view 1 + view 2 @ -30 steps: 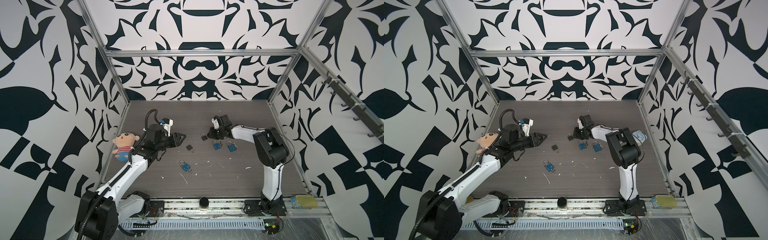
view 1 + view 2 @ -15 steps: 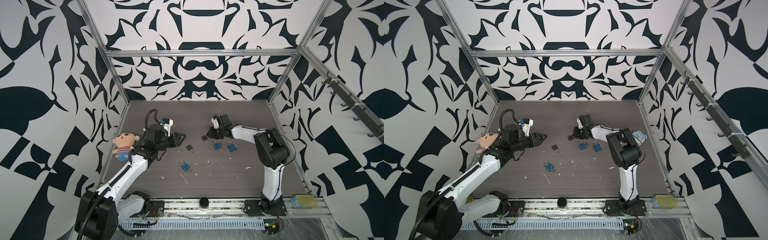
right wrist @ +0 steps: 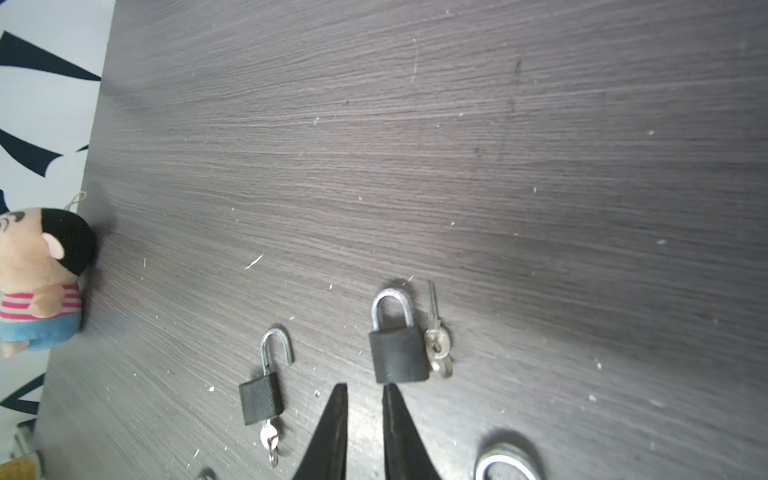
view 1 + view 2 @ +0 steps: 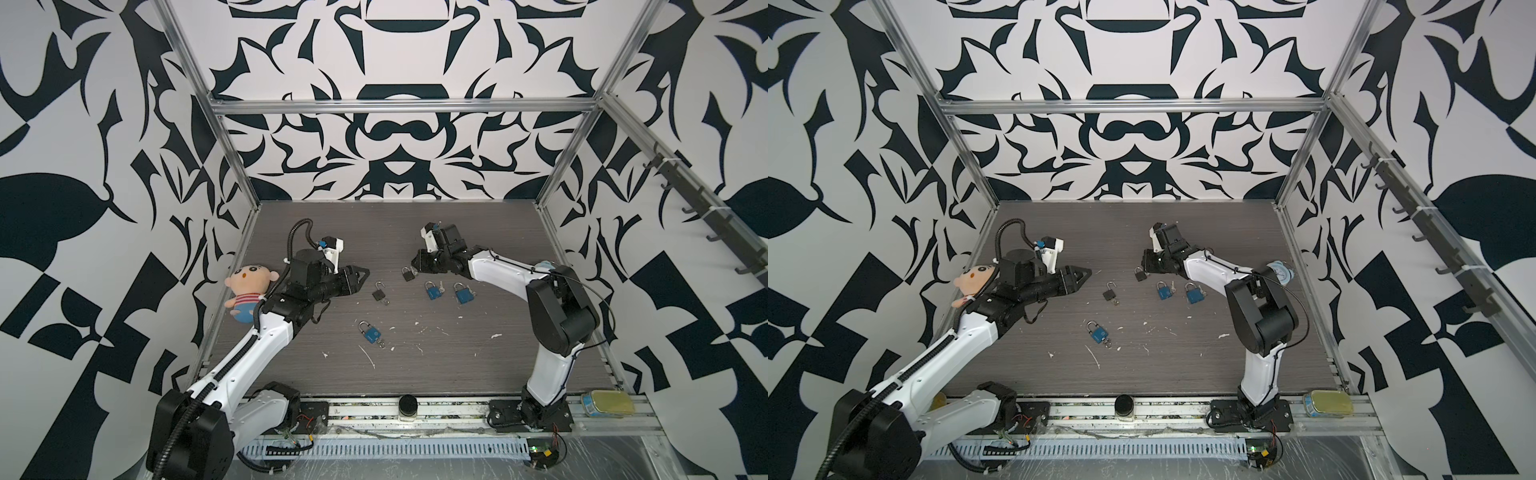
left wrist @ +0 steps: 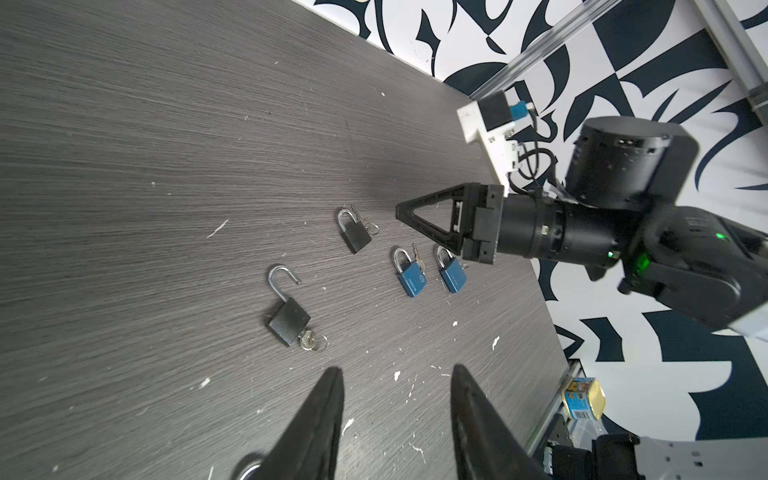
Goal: Lock with the key
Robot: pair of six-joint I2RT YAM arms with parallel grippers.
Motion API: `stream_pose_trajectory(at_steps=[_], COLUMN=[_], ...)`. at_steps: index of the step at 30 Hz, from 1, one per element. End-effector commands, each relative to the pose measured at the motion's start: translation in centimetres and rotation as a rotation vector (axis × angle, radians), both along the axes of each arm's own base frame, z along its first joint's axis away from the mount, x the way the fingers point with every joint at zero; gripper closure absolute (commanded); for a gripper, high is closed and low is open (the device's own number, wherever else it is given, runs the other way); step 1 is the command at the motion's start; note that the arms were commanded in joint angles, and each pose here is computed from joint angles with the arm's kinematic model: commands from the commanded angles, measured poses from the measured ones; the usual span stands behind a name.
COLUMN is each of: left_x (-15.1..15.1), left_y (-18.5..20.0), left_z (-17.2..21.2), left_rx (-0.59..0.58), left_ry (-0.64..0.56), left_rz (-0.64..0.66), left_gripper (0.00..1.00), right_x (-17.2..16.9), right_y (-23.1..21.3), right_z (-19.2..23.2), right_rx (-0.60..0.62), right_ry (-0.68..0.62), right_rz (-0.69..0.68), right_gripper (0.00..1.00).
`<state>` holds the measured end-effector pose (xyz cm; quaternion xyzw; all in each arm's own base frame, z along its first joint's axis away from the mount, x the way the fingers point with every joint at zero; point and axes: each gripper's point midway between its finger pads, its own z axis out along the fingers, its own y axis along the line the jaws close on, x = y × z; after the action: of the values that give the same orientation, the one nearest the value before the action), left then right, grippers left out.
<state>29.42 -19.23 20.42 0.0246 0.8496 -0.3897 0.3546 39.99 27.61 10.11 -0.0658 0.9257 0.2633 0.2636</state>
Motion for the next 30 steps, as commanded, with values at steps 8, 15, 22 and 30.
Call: stream_pose_trajectory(at_steps=[8, 15, 22, 30], left_x=[-2.2, -3.6, -4.3, -4.9], left_y=[3.6, 4.9, 5.4, 5.1], left_z=[-1.0, -2.3, -2.6, -1.5], left_rx=[0.101, 0.092, 0.067, 0.053], left_ry=[0.069, 0.128, 0.110, 0.111], left_rz=[0.144, 0.212, 0.239, 0.193], left_gripper=[0.54, 0.48, 0.35, 0.30], right_x=[-6.8, -9.0, -9.1, -8.0], right_y=[1.3, 2.5, 5.0, 8.6], right_z=[0.4, 0.5, -0.2, -1.8], right_rx=[-0.224, -0.275, -0.277, -0.338], right_ry=[-0.097, -0.133, -0.121, -0.131], right_rz=[0.160, 0.242, 0.313, 0.367], right_gripper=[0.78, 0.63, 0.47, 0.46])
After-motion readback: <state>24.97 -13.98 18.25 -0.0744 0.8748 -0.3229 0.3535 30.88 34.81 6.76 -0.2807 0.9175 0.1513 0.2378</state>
